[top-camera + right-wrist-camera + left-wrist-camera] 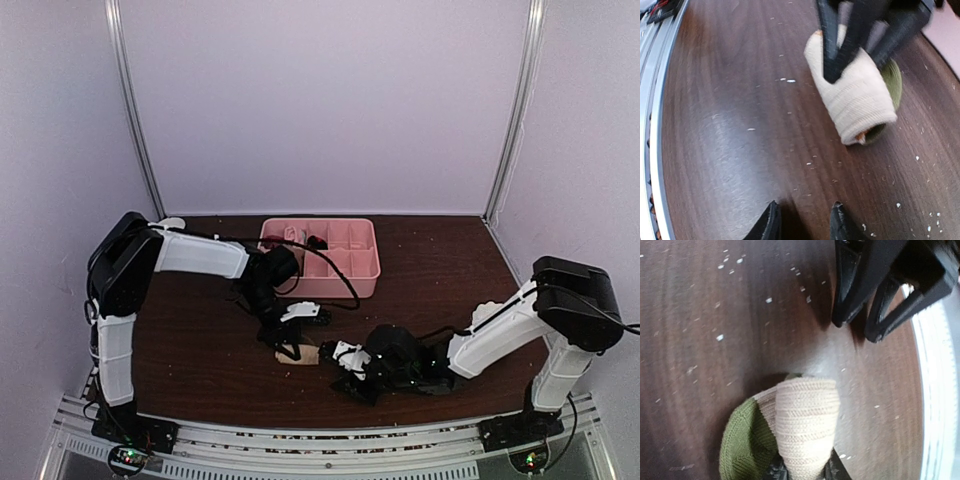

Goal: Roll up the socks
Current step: Roll the sock at the center of the board.

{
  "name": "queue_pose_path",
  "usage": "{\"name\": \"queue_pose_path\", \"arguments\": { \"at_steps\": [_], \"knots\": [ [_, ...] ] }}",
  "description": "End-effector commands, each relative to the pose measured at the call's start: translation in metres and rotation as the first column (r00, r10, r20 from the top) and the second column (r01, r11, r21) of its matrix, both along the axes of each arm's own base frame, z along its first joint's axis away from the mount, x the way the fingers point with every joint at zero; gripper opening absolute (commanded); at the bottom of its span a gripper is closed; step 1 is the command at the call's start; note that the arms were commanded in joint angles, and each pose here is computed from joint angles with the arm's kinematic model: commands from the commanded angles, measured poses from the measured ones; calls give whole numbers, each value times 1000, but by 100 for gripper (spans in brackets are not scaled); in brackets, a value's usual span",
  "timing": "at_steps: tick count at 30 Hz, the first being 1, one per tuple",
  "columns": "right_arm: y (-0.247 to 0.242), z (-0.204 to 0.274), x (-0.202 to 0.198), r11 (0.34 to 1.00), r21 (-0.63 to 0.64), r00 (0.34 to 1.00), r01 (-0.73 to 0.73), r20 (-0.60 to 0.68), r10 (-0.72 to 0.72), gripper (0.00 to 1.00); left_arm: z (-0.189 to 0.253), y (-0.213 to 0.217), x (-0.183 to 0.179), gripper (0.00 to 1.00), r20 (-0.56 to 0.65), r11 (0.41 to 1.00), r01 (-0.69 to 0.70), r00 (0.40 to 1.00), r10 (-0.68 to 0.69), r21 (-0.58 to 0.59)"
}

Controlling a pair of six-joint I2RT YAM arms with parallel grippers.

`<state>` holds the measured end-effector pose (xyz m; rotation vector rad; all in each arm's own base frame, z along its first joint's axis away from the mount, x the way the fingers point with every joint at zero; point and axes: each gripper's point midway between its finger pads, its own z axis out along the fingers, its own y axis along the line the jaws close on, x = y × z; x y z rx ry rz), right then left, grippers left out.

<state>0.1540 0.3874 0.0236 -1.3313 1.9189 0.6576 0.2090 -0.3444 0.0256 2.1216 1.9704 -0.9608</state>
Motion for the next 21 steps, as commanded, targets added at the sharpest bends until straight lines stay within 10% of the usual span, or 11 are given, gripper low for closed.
{"name": "queue_pose_path", "arguments": {
  "at_steps": [1, 9, 21],
  "knots": [
    [-1, 14, 1, 993, -118, 974, -2, 224, 28, 36, -8, 9, -31, 18, -183, 999, 39, 983, -33, 32],
    [32, 35, 5, 988, -152, 921, -41, 377, 96, 39, -22, 9, -50, 18, -219, 993, 100, 972, -84, 65],
    [53, 6, 13, 990, -97, 977, -104, 175, 119, 29, -26, 3, -48, 36, -146, 994, 95, 985, -87, 47]
  ]
}}
